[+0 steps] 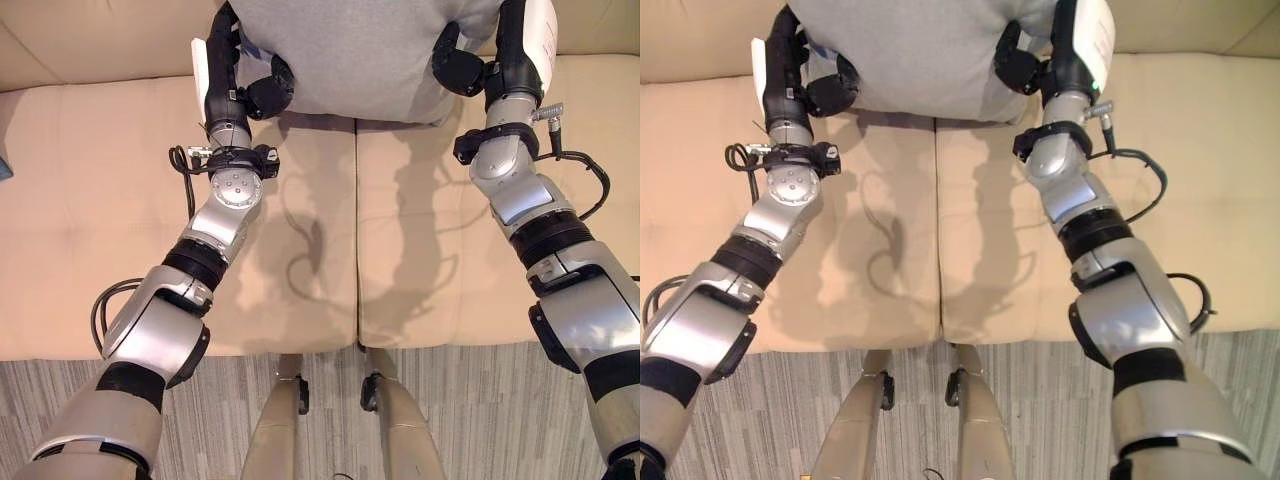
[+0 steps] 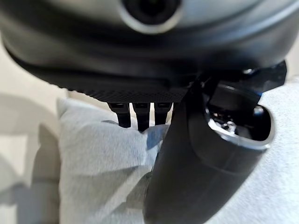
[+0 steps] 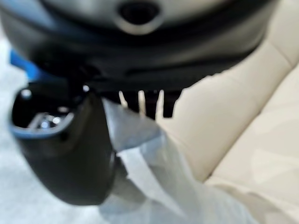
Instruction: Pick up all the scattered cushions and arrange them neatly on the sofa.
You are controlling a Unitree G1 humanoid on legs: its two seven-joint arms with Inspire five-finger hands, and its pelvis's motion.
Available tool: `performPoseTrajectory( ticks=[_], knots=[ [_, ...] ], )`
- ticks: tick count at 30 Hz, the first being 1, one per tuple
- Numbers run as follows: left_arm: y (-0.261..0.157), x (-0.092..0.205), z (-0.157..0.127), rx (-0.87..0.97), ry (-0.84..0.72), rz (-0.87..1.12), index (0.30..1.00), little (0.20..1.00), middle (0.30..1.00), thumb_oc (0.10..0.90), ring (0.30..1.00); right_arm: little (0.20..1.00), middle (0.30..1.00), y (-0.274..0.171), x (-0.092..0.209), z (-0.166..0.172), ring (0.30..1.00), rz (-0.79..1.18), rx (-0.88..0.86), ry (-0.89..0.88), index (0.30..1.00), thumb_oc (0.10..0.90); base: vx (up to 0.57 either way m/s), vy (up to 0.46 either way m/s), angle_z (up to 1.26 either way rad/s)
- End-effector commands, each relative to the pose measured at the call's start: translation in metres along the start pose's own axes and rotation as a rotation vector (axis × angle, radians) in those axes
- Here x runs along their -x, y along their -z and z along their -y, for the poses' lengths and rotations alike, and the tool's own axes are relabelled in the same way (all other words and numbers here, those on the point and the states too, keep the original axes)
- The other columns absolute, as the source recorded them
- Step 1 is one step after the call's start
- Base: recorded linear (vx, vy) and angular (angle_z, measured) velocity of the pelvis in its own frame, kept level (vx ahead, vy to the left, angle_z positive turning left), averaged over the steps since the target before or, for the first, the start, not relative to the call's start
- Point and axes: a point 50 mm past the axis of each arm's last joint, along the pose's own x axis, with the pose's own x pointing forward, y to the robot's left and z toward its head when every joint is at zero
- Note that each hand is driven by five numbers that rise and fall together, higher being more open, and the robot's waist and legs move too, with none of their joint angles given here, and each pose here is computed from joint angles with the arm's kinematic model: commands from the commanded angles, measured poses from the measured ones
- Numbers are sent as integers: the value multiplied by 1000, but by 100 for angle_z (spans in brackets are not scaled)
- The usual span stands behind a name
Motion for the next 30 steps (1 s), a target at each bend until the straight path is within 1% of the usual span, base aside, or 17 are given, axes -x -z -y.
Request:
performPoseTrajectory(
  ticks=[1, 2, 3, 4, 7, 8, 10, 11, 12, 15, 16, 21, 23, 25, 27, 30],
  knots=[
    [-32, 11, 38, 152, 156, 161, 900, 900, 900, 800, 900, 900, 900, -31, 3, -9, 900, 145, -81, -15, 900, 800, 0, 0, 0],
    [-19, 20, 35, 180, 159, 119, 900, 900, 900, 800, 900, 900, 900, -24, 6, -7, 900, 138, -68, -18, 900, 800, 0, 0, 0],
    [-19, 20, 35, 180, 159, 119, 900, 900, 900, 800, 900, 900, 900, -23, 6, -7, 900, 137, -68, -19, 900, 800, 0, 0, 0],
    [-9, 27, 32, 201, 156, 88, 900, 900, 900, 800, 900, 900, 900, -16, 9, -5, 900, 130, -50, -25, 900, 800, 0, 0, 0],
    [0, 31, 25, 196, 147, 62, 900, 900, 900, 800, 900, 900, 900, -9, 13, -2, 900, 126, -40, -28, 900, 800, 0, 0, 0],
    [6, 31, 13, 152, 135, 58, 900, 900, 900, 800, 900, 900, 900, 1, 16, 2, 900, 113, -23, -34, 900, 800, -4, -32, 1],
    [10, 29, 0, 107, 117, 59, 900, 900, 900, 800, 900, 900, 900, 9, 18, 8, 900, 98, -18, -28, 900, 800, 0, 0, 0],
    [10, 30, 0, 106, 117, 59, 900, 900, 900, 800, 900, 900, 900, 10, 18, 8, 900, 98, -18, -28, 900, 800, 0, 0, 0],
    [11, 28, -7, 79, 108, 61, 900, 900, 900, 800, 900, 900, 900, 15, 20, 10, 900, 86, -22, -29, 900, 800, 0, 0, 0],
    [12, 21, -33, 20, 45, 67, 900, 900, 900, 800, 900, 900, 900, 30, 26, 17, 900, 46, -34, -19, 900, 800, 0, 0, 0],
    [12, 14, -55, -22, -10, 67, 900, 900, 900, 800, 900, 900, 900, 44, 32, 21, 900, 7, -45, -19, 900, 800, 0, 0, 0],
    [16, 9, -104, -94, -125, 43, 900, 900, 900, 800, 900, 900, 900, 63, 46, 30, 900, -29, -55, -30, 900, 800, 9, -1, -2],
    [25, 19, -124, -123, -157, 12, 900, 900, 900, 800, 900, 900, 900, 75, 57, 36, 900, -49, -56, -37, 900, 800, 48, -1, -4],
    [43, 40, -143, -142, -182, -40, 900, 900, 900, 800, 900, 900, 900, 96, 78, 44, 900, -91, -40, -54, 900, 800, 67, -17, 1],
    [57, 61, -150, -159, -170, -81, 900, 900, 900, 800, 900, 900, 900, 110, 97, 47, 900, -124, -33, -80, 900, 800, 60, -8, 7],
    [78, 100, -160, -225, -129, -161, 900, 900, 900, 800, 900, 900, 900, 142, 140, 51, 900, -234, -11, -140, 900, 800, 74, -9, 6]
  ],
)
